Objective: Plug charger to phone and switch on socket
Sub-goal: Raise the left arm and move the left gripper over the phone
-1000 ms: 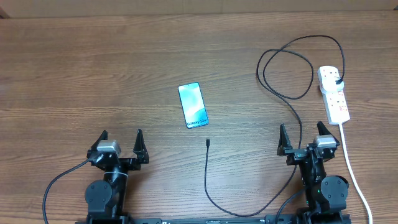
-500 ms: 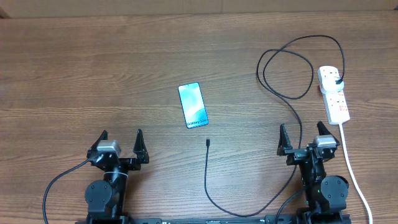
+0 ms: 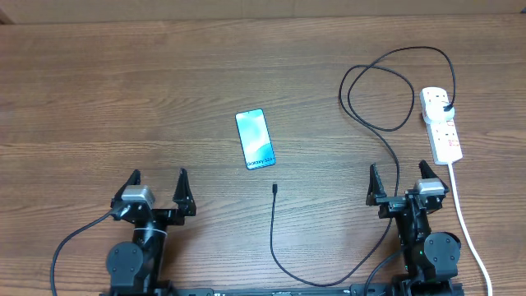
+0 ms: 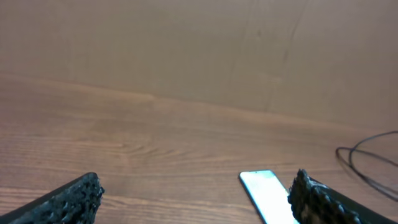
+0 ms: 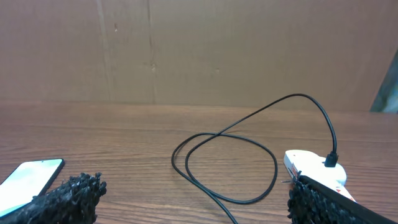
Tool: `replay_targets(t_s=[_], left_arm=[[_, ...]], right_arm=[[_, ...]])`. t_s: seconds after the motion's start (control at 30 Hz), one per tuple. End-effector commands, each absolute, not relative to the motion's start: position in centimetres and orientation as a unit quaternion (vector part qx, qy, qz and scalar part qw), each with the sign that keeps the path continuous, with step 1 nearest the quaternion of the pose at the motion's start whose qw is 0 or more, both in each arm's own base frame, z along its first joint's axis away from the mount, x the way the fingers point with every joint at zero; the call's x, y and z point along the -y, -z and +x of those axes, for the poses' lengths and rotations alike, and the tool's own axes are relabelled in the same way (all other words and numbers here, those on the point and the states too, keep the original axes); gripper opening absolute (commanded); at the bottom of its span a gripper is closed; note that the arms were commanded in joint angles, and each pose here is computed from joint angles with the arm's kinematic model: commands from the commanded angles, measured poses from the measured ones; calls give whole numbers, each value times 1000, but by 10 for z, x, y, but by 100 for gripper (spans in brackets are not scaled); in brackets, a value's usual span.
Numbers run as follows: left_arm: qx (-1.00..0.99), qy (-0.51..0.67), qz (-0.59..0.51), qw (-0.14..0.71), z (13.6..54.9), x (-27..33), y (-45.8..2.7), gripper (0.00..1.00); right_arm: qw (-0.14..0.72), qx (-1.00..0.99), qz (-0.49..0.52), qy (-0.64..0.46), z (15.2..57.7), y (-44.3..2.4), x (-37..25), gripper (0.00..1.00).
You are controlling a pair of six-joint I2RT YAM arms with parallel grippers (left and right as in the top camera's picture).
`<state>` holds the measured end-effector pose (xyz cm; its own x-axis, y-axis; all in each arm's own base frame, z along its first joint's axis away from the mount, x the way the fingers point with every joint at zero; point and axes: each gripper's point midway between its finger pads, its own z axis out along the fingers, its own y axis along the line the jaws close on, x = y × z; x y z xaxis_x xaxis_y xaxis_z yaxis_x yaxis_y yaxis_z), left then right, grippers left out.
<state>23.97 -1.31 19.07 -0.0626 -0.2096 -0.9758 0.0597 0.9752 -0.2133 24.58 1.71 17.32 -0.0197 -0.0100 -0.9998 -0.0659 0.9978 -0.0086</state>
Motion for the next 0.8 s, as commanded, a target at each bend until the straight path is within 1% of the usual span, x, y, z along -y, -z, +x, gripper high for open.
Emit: replay_targets(t_s=[0.0,0.13,0.3,0.4,0.53,0.63,0.77], left_arm=[[-718,124,-49,683,232,19,-226,100],[-754,167,-50,633,226,33,-246,100],[-809,173,-46,560,229,40,-279,100],[-843,196,-28,500,233,53,-300,100],[-886,214,-35,409,242,61,-323,100],[-914,209,-37,345,248,62,-331,100],[-942,205,-50,262,256,63,-326,100]], right_arm=[[700,-714,-25,-18,246,-170,-16,100],[700,-714,-25,-17,246,-170,-16,100],[700,-714,-25,-17,246,-170,-16,100],[700,-714,-25,-18,246,-170,-16,100],[700,-714,-25,-17,246,-170,-16,100],[700,-714,-25,-17,246,-170,-16,100],[700,-714,-25,-17,246,-170,-16,100]])
